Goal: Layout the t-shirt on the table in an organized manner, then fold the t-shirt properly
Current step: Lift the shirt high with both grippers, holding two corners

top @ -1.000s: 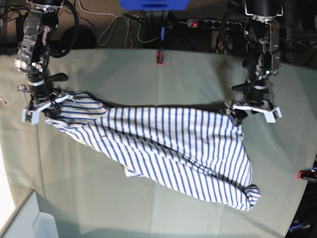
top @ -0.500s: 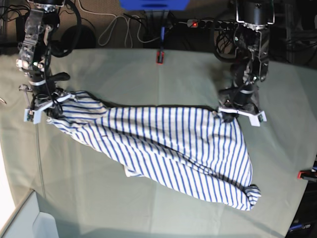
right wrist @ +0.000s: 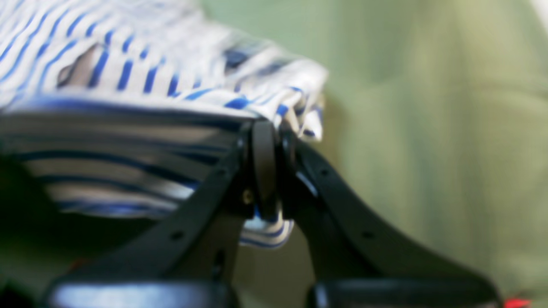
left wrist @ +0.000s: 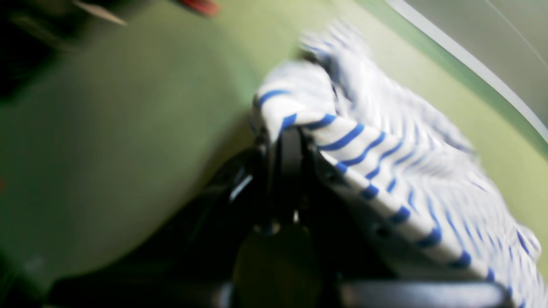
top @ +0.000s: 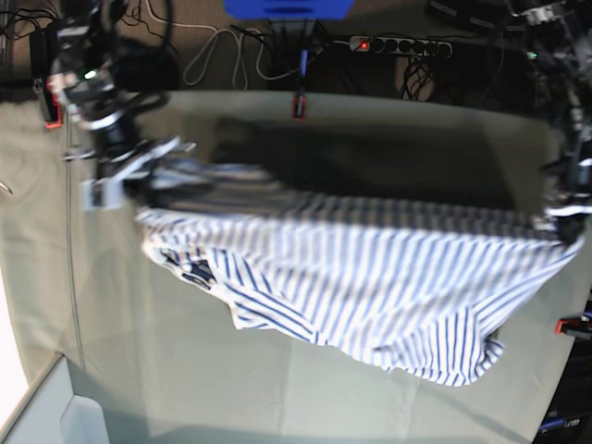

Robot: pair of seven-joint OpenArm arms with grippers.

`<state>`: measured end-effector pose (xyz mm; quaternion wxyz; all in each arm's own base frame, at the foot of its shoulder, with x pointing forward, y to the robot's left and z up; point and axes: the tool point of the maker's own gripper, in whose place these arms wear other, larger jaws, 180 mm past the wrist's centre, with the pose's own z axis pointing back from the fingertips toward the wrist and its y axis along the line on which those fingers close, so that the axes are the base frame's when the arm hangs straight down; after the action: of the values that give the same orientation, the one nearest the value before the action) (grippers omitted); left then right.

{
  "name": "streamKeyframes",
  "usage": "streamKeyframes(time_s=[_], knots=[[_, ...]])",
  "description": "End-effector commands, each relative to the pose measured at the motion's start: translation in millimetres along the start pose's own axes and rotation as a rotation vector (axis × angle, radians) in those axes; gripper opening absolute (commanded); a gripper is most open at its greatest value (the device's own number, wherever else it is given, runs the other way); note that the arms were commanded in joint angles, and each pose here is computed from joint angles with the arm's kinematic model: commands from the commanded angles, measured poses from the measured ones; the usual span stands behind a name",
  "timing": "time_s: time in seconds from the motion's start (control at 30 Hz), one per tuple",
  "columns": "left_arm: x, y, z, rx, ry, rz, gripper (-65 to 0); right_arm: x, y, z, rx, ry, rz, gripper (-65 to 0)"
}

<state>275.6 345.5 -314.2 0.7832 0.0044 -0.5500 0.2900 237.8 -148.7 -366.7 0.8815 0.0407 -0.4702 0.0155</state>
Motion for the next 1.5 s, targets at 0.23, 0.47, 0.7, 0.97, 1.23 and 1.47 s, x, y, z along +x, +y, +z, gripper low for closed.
streamKeyframes(time_s=[0.23,0.47,0.7,0.97,1.23,1.47], knots=[[-7,71,18,0.172,0.144,0.07,-64.9,-30,66,16,0.212,0.07,0.094,-65.0],[2,97,29,0.233,0.136,0.109,-64.9,-21,54,27,0.189,0.042,0.106,-65.0],[77,47,27,0.125,-0.067,0.058,-64.9,52,35,33,0.131,-0.222,0.116,-65.0],[163,-68,23,-0.139,-0.289,-0.063,-64.9,160,-10,38,-0.024,-0.621,0.088,-65.0],[229,-166,27,-0.365,-0.445,-0.083,-64.9,288,-39,60,-0.123,-0.963,0.081,-65.0],[256,-227,43,-0.507,-0.515,-0.122,-64.9,375,-41,100,-0.14,-1.205,0.068,-65.0]])
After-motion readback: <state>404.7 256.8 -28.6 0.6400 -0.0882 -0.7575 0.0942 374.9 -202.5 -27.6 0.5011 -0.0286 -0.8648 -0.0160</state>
